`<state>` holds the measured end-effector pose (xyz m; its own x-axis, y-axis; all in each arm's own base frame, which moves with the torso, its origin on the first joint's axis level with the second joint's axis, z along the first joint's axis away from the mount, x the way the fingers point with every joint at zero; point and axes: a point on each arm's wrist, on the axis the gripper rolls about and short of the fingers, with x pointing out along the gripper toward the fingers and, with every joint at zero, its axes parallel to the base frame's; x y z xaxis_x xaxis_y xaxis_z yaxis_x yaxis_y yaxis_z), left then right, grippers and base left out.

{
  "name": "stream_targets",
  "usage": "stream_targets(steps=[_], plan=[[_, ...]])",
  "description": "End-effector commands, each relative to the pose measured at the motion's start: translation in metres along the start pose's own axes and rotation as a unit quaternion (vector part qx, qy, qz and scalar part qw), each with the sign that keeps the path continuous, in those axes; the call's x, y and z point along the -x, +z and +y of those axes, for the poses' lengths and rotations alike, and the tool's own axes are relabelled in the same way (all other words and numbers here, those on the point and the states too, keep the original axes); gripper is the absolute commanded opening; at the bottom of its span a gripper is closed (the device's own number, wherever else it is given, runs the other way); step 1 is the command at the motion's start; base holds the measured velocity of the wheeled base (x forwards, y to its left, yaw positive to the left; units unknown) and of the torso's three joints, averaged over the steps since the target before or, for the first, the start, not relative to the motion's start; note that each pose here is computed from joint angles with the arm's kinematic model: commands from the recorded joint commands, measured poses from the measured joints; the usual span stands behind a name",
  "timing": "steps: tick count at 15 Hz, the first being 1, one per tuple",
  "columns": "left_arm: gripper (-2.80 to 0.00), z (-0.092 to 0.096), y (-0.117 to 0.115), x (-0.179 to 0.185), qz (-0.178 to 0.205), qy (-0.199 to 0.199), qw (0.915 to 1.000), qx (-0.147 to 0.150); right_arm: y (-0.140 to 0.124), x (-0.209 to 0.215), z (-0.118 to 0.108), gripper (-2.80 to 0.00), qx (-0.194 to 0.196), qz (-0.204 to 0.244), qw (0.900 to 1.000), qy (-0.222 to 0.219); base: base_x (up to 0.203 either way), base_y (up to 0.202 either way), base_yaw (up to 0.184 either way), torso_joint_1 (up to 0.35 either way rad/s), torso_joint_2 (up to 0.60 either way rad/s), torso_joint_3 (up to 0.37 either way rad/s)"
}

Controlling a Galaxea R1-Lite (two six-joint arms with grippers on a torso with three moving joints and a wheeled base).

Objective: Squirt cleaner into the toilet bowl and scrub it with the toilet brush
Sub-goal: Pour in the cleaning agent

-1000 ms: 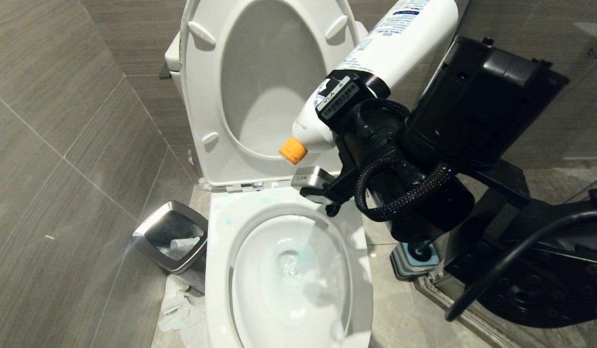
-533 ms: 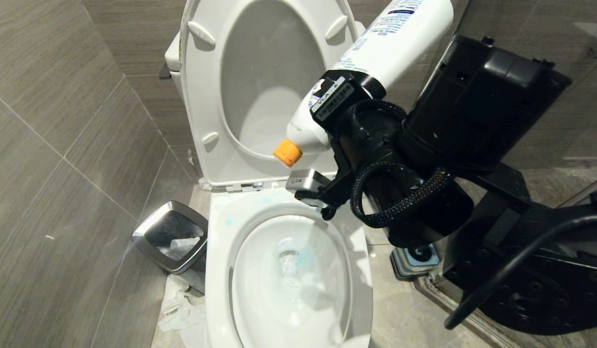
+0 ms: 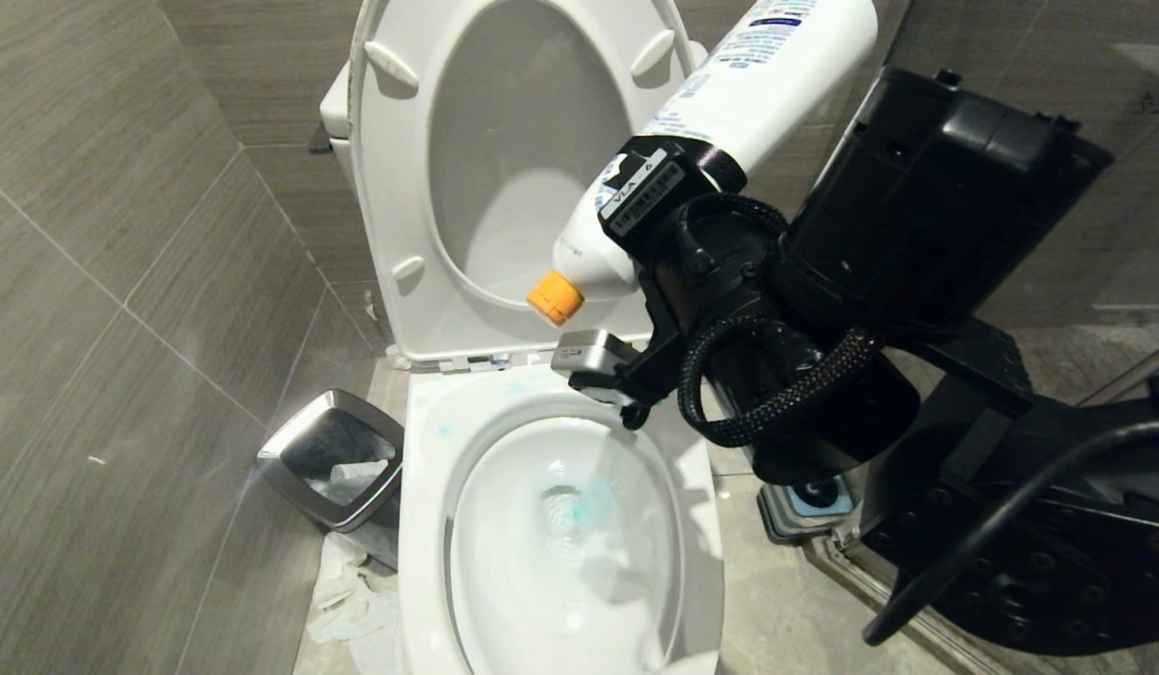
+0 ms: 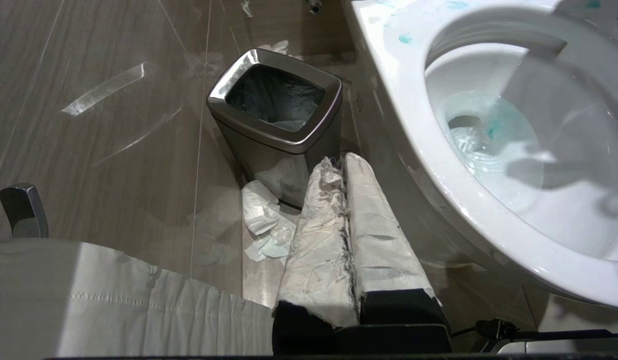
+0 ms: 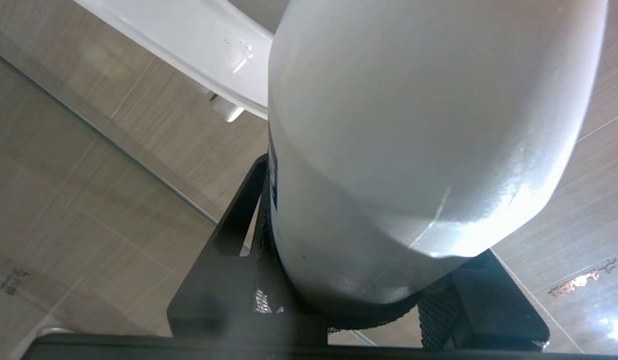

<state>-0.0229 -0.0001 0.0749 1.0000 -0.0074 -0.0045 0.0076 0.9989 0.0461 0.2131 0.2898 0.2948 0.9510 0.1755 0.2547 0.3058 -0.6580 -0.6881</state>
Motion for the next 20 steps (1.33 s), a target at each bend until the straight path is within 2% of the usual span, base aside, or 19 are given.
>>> stream_targets(steps=[1, 12, 13, 17, 20], plan=[[-2.8, 0.0, 0.0, -0.0001, 0.001, 0.0, 1.0, 0.0, -0.0007, 0.0001, -0.0003, -2.8, 0.005, 0.003, 1.0, 0.001, 0.0, 0.0, 0.0, 0.0, 0.0, 0.0], [-2.8, 0.0, 0.0, -0.0001, 0.001, 0.0, 1.0, 0.0, 0.0027, -0.0022, -0.0007, -2.8, 0.001, 0.004, 1.0, 0.003, 0.0, 0.0, 0.0, 0.0, 0.0, 0.0], [-2.8, 0.0, 0.0, -0.0001, 0.001, 0.0, 1.0, 0.0, 0.0034, -0.0023, -0.0005, -2.8, -0.008, 0.003, 1.0, 0.003, 0.0, 0.0, 0.0, 0.0, 0.0, 0.0], [-2.8, 0.0, 0.0, -0.0001, 0.001, 0.0, 1.0, 0.0, 0.0034, 0.0001, 0.0007, -2.8, -0.082, 0.004, 0.997, 0.01, 0.0, 0.0, 0.0, 0.0, 0.0, 0.0], [-2.8, 0.0, 0.0, -0.0001, 0.001, 0.0, 1.0, 0.0, 0.0006, 0.0002, 0.0004, -2.8, -0.149, 0.021, 0.988, 0.024, 0.0, 0.0, 0.0, 0.0, 0.0, 0.0]])
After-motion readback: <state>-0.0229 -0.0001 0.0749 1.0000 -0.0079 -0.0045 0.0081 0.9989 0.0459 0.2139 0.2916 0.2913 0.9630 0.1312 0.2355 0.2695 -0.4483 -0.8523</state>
